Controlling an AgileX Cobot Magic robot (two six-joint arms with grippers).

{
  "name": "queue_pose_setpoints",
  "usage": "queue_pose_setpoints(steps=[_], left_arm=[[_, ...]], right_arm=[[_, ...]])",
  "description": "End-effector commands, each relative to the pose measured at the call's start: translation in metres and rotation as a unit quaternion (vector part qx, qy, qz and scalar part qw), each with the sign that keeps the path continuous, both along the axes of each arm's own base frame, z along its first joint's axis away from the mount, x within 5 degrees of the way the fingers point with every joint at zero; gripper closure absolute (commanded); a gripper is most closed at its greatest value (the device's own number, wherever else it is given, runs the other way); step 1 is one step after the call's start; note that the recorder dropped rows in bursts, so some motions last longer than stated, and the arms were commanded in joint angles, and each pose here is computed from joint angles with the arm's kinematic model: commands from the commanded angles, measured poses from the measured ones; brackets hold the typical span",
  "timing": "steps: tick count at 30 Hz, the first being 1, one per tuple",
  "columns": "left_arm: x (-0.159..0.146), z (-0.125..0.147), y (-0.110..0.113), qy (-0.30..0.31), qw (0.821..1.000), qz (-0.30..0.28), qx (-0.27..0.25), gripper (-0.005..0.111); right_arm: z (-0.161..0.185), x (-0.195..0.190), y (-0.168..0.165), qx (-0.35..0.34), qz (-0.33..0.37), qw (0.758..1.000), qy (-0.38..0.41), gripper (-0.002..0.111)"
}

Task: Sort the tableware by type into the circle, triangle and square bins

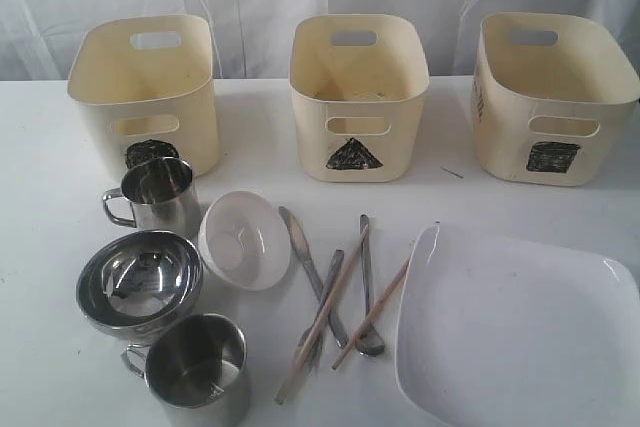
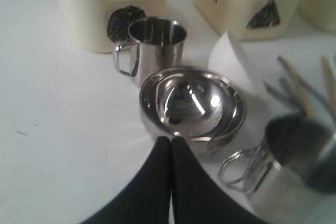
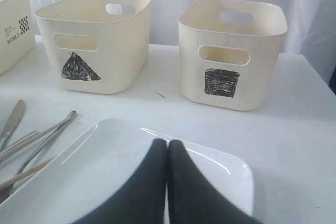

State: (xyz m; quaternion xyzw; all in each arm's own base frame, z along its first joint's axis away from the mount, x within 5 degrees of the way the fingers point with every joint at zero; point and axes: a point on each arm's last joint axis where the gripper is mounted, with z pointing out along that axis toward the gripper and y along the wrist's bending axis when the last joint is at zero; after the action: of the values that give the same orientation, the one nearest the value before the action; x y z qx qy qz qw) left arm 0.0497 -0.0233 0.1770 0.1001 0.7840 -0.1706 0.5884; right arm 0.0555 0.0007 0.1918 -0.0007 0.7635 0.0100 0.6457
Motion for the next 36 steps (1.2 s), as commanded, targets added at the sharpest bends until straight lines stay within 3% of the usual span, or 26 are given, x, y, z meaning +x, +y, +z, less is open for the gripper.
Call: queue_pose_setpoints(steps=[1,5,8,13,18,22,25,29,36], left_arm=[[0.002,0.012,-0.001,-0.022,0.991,0.022,-0.130,0.107],[0.004,0.025,0.002,-0.085,0.982,0.033,-0.165,0.107],[0.004,0.027,0.003,-0.095,0.980,0.035,-0.170,0.107],[0.004,0.024,0.002,-0.063,0.975,0.039,-0.210,0.107],[-0.004,0.032,-0.001,0.020,0.984,0.021,-0.176,0.107],[-0.006,0.061,-0.002,0.017,0.987,0.011,-0.161,0.107],[-0.001,0.084,-0.005,0.021,0.992,0.001,-0.121,0.107],[0.020,0.107,-0.014,0.048,0.998,-0.023,-0.020,0.107],[0.086,0.120,-0.040,0.143,0.983,-0.059,0.097,0.103]], right_arm=[[-0.001,0.000,0.000,0.001,-0.002,1.000,-0.004,0.108],[-0.001,0.000,0.000,0.001,-0.002,1.000,-0.004,0.108],[-0.001,0.000,0.000,0.001,-0.002,1.000,-0.004,0.108],[-0.001,0.000,0.000,0.001,-0.002,1.000,-0.004,0.108],[-0.001,0.000,0.000,0.001,-0.002,1.000,-0.004,0.108],[-0.001,0.000,0.000,0.001,-0.002,1.000,-0.004,0.108],[-0.001,0.000,0.000,0.001,-0.002,1.000,-0.004,0.108],[-0.001,0.000,0.000,0.001,-0.002,1.000,-0.004,0.108],[-0.001,0.000,0.000,0.001,-0.002,1.000,-0.004,0.108]])
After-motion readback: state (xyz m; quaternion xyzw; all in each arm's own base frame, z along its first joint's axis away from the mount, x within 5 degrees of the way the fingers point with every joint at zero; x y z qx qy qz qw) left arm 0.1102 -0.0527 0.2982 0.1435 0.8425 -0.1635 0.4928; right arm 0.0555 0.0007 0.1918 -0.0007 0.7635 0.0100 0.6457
